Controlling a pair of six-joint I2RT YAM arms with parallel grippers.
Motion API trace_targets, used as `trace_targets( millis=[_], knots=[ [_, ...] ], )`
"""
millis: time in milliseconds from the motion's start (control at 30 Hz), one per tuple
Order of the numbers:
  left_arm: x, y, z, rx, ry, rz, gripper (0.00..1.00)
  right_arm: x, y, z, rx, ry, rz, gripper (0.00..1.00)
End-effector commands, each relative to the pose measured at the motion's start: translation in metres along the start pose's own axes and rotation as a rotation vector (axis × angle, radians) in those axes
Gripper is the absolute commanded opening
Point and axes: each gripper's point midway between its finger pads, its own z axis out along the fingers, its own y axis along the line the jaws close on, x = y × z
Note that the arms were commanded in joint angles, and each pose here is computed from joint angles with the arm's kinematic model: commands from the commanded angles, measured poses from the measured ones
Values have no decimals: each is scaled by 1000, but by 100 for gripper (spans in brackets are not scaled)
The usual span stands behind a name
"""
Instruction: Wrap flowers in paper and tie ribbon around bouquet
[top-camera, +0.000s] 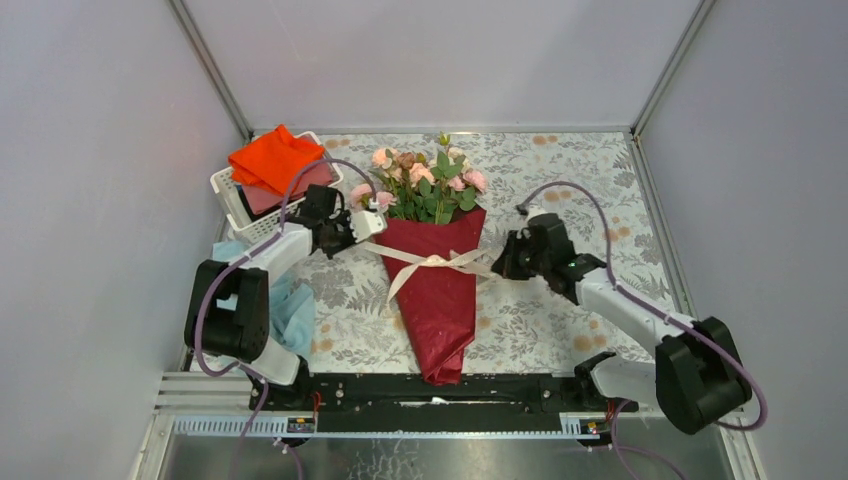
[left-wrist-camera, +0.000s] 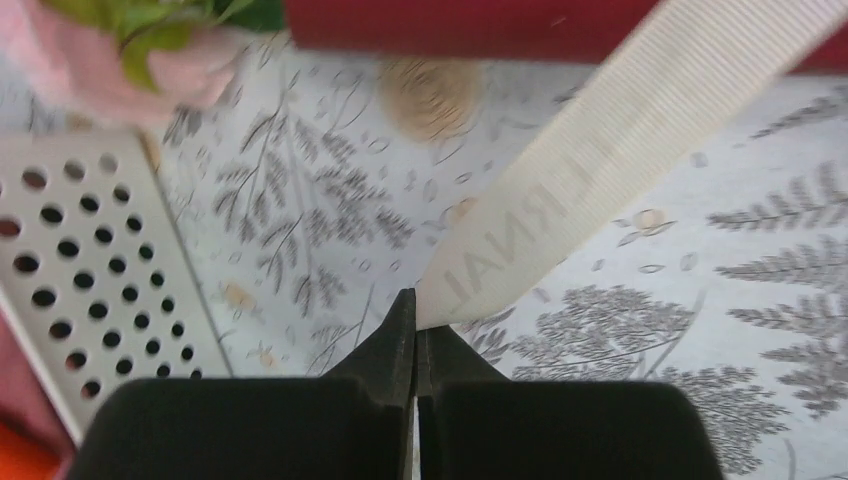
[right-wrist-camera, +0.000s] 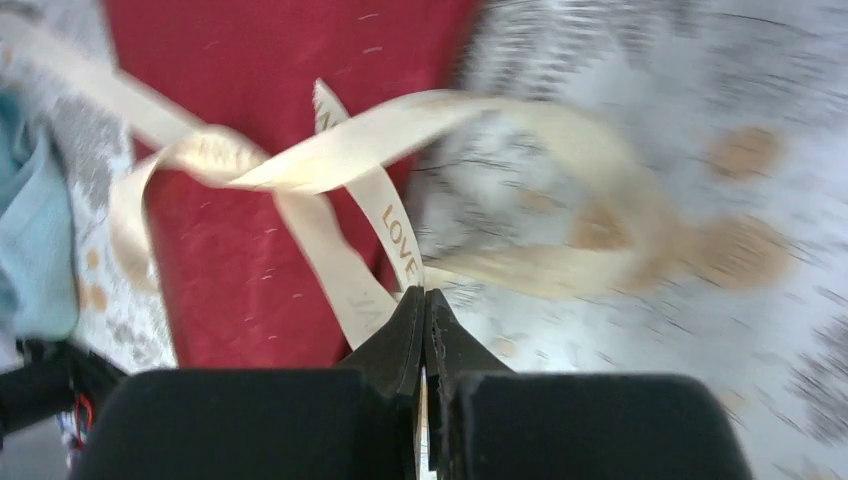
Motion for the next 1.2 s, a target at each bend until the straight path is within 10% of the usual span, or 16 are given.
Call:
trace_targets(
  millis=[0,733,1067,1133,1167],
  knots=[
    [23,34,-12,-182,94,-87,0,3,-59,-41,214,48,163,0],
    [251,77,-117,-616,563,-424,0,-41,-243,-87,606,-396,662,0],
    [213,59,-108,-432,369,-410,0,-35,-192,-59,572,-200,412,0],
    [165,39,-92,-298,269,-324,33,-26,-167,-45,532,-49,326,16],
    [142,30,-86,-246,228,-278,62,-23,-161,-44,534,13,308,40]
  ],
)
